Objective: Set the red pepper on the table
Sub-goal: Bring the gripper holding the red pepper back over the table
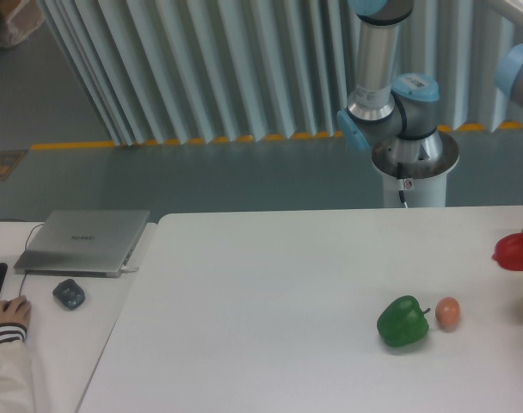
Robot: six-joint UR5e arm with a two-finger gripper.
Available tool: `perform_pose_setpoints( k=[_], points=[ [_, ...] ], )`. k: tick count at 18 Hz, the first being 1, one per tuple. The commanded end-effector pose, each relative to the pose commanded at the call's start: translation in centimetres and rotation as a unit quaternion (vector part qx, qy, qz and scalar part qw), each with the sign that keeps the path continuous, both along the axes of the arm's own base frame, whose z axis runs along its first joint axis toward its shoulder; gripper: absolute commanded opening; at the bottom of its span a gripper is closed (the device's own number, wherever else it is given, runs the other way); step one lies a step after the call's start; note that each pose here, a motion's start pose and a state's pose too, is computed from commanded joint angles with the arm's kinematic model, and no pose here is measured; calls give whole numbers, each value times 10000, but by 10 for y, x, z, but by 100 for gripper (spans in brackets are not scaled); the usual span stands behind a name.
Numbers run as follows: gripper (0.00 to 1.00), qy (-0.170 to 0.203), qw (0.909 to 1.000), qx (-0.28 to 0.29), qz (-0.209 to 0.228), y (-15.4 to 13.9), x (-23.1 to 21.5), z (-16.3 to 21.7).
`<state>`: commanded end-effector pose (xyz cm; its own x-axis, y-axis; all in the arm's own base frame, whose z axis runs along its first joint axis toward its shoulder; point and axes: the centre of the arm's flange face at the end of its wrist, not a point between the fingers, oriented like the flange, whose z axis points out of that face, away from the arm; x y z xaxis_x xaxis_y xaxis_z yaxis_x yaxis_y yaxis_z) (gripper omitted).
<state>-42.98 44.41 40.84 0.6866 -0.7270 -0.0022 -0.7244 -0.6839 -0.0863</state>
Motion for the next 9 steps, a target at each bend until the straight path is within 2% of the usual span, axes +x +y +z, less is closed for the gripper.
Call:
perform_pose_setpoints(
  k=[3,7,9],
  points=[
    [22,295,9987,219,358,32,13,-2],
    [22,660,9936,558,731,58,11,-8],
    [22,642,9932,543,809,65,13,-16]
  ],
)
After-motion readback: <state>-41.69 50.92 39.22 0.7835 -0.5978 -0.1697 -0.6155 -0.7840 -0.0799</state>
